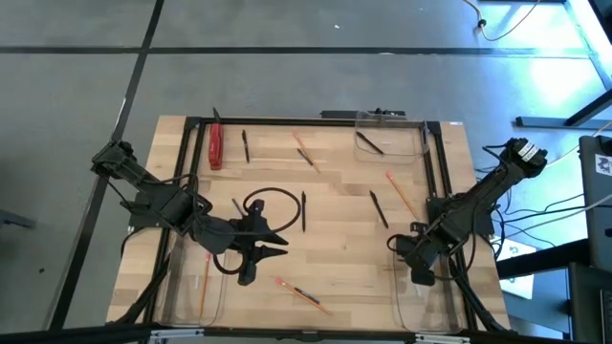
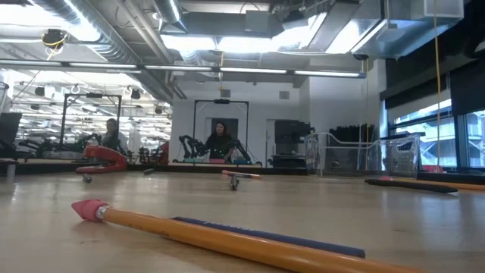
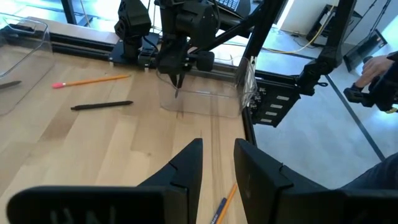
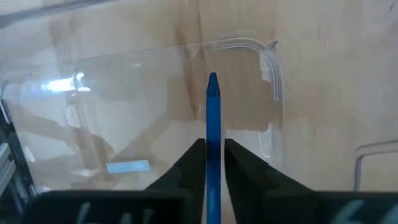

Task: Sort crayons/erasers/pens/pencils in bins
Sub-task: Put the blue crayon into the bottom right transparent bin, then put the black pen into the top transparent bin

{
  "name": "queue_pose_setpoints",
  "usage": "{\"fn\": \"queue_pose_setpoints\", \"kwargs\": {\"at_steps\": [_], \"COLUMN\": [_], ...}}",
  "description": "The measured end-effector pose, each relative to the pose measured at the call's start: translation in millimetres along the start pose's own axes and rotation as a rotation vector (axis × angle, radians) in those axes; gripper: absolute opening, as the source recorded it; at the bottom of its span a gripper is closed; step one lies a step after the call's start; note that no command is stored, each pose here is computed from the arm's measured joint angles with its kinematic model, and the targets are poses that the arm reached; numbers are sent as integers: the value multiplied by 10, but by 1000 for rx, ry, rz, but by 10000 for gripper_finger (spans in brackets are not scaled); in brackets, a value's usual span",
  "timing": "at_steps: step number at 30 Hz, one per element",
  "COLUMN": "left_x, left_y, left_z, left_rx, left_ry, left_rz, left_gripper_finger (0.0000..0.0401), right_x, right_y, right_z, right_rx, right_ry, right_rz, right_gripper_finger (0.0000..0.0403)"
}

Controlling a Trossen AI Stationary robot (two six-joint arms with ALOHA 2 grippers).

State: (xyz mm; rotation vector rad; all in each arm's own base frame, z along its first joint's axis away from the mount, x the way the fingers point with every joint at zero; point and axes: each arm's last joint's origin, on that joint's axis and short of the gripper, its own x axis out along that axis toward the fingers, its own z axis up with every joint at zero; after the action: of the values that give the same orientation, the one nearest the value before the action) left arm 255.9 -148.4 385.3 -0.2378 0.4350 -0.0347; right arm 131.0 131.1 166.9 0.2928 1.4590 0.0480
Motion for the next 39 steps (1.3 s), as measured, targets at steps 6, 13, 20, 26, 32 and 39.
{"fn": "queue_pose_setpoints", "kwargs": {"at_steps": [6,13,20,26,32,39], "left_x": [0,0,0,0,0,0], "left_y": [0,0,0,0,0,0], "left_z": [0,-1,-1,-1,-1,-1], "left_rx": [0,0,-20,-19,-16,-17], "left_ry": [0,1,1,1,1,1], "left_rz": [0,0,0,0,0,0], "left_gripper_finger": [85,85,85,85,85,85], "right_x": [22,13,9,-81,-151,-283], "right_y": [-7,12,37,113,164,248], "right_z": [-3,-2,16,63,95,142], "right_rx": [3,4,-1,-13,-15,-18], "right_ry": [5,21,3,-16,-28,-40], "right_rz": [-3,30,54,80,95,120], "right_gripper_finger": [103,107,108,108,108,108]}}
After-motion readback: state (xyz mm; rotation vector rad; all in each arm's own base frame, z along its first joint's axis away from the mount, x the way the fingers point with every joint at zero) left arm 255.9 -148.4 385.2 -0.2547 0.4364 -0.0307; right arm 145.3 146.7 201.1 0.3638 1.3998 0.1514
